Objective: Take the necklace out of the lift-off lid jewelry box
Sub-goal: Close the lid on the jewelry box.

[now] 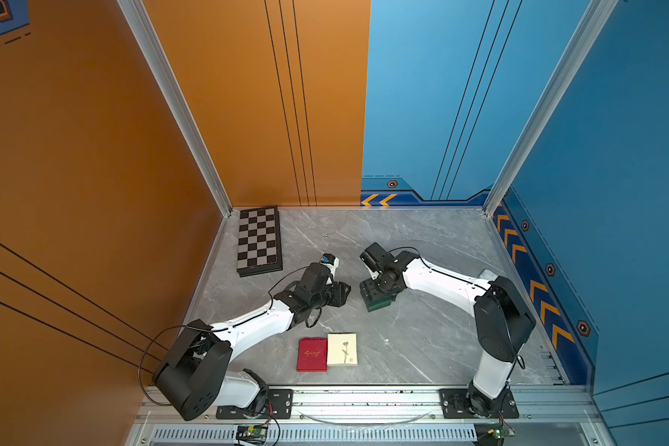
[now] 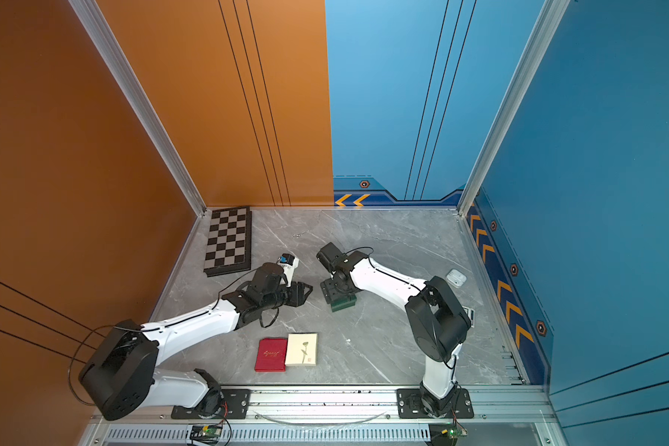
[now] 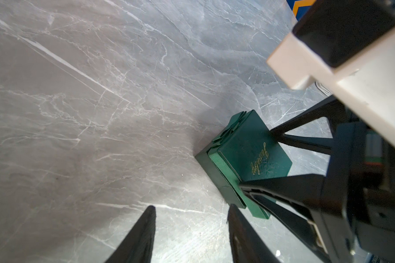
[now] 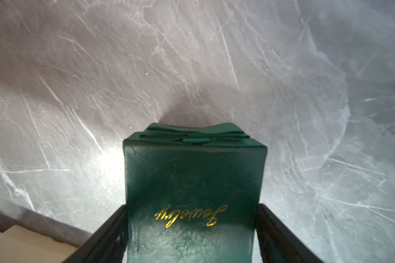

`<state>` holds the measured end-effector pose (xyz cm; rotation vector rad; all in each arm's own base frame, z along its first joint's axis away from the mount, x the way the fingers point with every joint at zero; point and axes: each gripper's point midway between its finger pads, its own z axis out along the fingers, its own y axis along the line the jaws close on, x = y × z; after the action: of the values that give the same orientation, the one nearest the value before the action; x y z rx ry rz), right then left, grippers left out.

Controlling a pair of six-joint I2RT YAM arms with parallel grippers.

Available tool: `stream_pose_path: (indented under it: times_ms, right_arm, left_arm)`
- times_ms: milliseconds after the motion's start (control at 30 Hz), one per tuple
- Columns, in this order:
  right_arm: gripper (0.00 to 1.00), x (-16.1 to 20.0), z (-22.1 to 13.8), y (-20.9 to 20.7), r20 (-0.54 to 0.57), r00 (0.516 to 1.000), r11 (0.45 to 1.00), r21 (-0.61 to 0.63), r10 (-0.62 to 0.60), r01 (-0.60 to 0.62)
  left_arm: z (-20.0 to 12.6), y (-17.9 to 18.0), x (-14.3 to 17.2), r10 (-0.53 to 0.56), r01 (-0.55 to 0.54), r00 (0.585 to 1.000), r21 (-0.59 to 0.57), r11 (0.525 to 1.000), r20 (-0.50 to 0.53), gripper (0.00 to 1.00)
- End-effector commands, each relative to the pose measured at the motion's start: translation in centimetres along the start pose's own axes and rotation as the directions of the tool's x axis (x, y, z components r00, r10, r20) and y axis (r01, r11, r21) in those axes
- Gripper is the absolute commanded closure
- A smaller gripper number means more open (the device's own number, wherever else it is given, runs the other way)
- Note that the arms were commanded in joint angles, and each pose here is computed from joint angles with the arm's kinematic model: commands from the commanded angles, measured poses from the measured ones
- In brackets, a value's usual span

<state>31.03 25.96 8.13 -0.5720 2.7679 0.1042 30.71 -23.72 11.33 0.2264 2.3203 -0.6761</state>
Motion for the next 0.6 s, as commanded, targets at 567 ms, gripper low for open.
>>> stream_pose_path:
  times_ms: [567]
  right_arm:
    - [0.17, -0.16, 0.42, -0.48, -0.022, 1.000, 0.999, 0.043, 0.004, -0.003]
  left_arm:
    - [0.07, 0.88, 0.88, 0.007, -0.008, 1.000, -0.018, 1.000, -0.026, 0.47]
